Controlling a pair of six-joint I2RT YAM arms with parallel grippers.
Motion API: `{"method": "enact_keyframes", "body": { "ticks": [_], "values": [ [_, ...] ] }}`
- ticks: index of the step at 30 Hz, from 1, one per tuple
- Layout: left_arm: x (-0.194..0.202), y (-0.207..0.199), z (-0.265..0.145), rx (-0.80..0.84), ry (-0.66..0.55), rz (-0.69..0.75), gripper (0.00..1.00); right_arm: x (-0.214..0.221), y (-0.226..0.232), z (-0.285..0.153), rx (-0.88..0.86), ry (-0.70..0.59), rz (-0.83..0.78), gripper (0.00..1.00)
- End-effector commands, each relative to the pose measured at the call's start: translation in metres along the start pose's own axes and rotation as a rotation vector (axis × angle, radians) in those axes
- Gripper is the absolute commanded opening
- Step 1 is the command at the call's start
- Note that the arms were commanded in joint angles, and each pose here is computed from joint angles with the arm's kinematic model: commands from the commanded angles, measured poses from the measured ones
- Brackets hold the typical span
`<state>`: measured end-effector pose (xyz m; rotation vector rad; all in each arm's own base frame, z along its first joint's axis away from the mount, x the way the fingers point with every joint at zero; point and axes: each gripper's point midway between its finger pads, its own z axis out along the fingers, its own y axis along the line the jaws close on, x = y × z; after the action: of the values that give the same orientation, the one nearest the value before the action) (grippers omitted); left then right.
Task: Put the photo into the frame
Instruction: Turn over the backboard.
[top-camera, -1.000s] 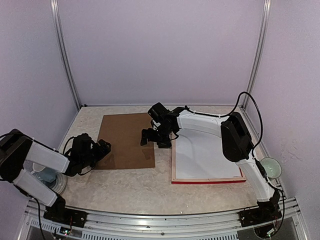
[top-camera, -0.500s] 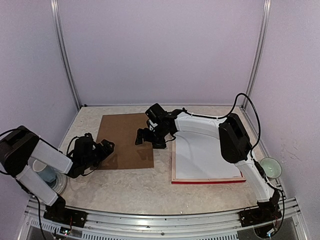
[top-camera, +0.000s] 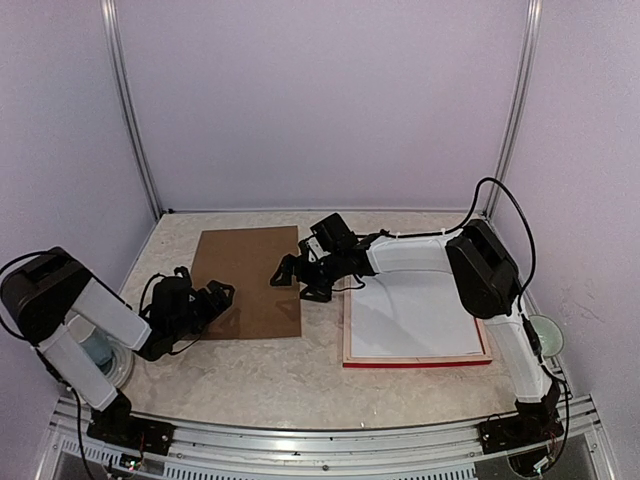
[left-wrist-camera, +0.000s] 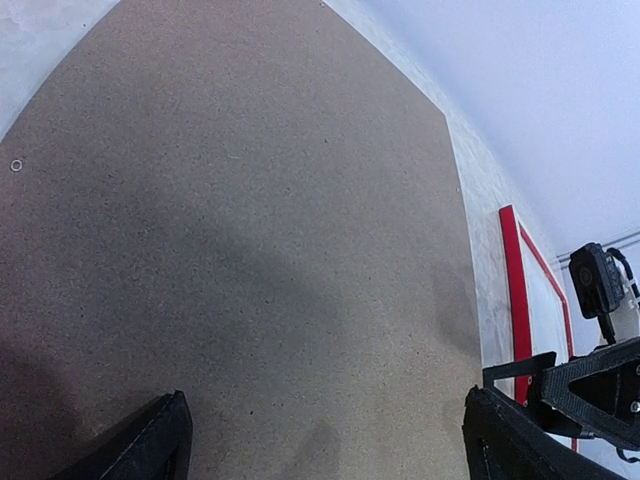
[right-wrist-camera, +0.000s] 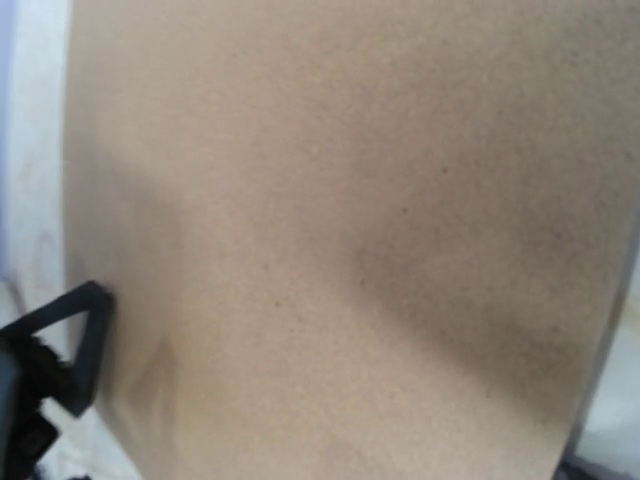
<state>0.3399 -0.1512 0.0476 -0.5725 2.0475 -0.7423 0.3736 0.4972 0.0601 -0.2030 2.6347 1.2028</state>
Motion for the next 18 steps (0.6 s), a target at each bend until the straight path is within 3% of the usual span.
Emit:
{"method": "enact_keyframes", "body": {
  "ticks": [1,10,18],
  "values": [
    [0.050,0.032,-0.004,-0.082,0.182,-0.011,0.93,0.018,0.037,0.000,-0.206,0.067,-0.008,0.99],
    [0.044,0.026,-0.003,-0.082,0.171,0.001,0.93,0.020,0.040,-0.005,-0.240,0.060,-0.001,0.99],
    [-0.037,-0.006,-0.011,-0.203,-0.050,0.149,0.98,0.014,0.009,-0.008,-0.058,0.026,0.017,0.99]
  ]
}}
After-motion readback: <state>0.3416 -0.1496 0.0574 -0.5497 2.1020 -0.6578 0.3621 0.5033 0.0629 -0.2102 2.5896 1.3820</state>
